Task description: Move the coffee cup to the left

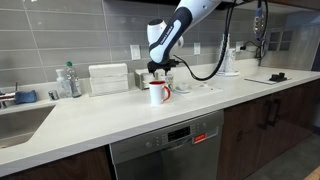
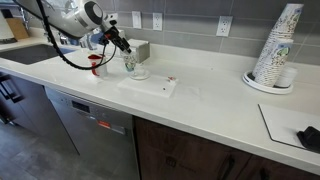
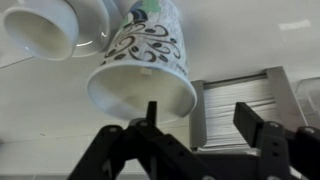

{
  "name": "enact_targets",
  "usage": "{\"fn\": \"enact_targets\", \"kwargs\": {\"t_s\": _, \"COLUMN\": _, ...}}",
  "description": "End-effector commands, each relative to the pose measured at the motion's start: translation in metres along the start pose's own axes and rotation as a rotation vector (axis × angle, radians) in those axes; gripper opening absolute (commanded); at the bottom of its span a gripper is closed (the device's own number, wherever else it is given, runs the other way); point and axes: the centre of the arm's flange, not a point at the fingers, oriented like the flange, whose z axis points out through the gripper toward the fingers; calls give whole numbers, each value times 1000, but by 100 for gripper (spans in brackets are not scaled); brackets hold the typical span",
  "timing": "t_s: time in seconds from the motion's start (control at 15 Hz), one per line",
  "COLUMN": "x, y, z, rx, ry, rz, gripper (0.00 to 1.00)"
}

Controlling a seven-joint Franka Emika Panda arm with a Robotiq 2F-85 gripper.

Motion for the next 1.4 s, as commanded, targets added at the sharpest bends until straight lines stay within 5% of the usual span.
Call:
{"fn": "enact_targets", "kwargs": {"t_s": 0.0, "x": -1, "y": -7, "z": 5, "rx": -79, "ry": -27, "rz": -1, "gripper": 49}}
{"fn": "enact_targets", "kwargs": {"t_s": 0.47, "x": -1, "y": -7, "z": -1, "rx": -151, "ry": -93, "rz": -3, "gripper": 0}}
{"fn": "enact_targets", "kwargs": {"t_s": 0.87, "x": 7, "y": -8, "z": -28, "rx": -138, "ry": -99, "rz": -9, "gripper": 1}}
{"fn": "enact_targets", "kwargs": {"t_s": 1.33, "x": 14, "y": -3, "z": -120, "rx": -129, "ry": -54, "rz": -73, "gripper": 1}}
